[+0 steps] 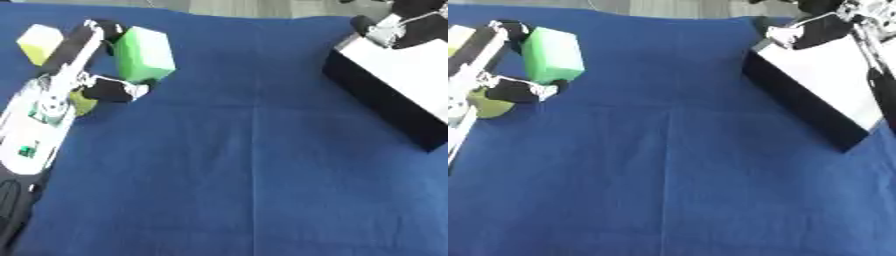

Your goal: Pick up the objects with one hand, pass them to the other hand, and then place them into the box on the other side of the table.

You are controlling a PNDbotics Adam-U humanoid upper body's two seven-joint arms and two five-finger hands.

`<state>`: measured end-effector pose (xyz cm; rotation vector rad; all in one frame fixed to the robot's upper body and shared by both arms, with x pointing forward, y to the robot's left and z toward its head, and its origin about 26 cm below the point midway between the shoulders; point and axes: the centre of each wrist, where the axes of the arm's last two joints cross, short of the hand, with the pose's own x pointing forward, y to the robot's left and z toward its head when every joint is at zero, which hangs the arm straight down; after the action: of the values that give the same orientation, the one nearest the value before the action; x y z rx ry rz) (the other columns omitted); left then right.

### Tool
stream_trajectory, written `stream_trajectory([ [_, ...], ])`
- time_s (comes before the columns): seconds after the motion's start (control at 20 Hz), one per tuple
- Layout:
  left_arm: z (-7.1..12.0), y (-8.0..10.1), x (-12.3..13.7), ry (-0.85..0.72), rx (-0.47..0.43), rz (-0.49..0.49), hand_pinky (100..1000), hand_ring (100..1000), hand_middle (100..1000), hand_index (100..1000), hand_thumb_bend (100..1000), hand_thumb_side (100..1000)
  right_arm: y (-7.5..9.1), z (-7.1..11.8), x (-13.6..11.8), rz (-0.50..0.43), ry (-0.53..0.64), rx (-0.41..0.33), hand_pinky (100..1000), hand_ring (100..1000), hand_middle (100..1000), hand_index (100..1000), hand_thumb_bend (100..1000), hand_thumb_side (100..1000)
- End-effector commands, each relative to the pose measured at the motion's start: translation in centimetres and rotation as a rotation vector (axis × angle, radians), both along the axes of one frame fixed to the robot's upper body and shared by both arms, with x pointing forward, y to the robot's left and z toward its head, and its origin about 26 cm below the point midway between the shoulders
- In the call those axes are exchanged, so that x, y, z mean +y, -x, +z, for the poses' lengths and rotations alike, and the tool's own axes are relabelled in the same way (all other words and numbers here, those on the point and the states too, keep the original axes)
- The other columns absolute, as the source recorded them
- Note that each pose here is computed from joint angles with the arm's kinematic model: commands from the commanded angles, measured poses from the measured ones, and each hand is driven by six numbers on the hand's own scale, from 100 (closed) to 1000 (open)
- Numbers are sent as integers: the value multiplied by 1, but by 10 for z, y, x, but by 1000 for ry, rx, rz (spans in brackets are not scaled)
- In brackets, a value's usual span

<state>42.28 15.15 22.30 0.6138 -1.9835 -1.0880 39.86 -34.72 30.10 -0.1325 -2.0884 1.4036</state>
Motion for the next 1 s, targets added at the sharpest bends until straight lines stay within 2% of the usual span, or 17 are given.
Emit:
stream_trajectory([
  [0.05,6,2,-13,11,-38,-28,649,651,539,503,142,100,-1,9,3,2,37,-20,886,1000,930,899,153,178],
  [0.25,2,4,-28,19,-48,-56,649,651,538,503,141,100,-6,7,8,14,60,-13,886,1000,932,900,155,182],
  [0.5,1,4,-31,18,-53,-62,646,649,535,503,138,100,-7,7,9,17,65,-13,887,1000,934,901,163,183],
  [0.75,-3,13,-68,77,-59,-153,625,630,520,501,106,100,-15,5,23,42,143,-22,891,1000,948,917,244,177],
  [1.0,-17,14,-86,112,-45,-165,619,627,516,501,100,114,-21,1,28,56,201,-41,893,1000,954,926,281,168],
])
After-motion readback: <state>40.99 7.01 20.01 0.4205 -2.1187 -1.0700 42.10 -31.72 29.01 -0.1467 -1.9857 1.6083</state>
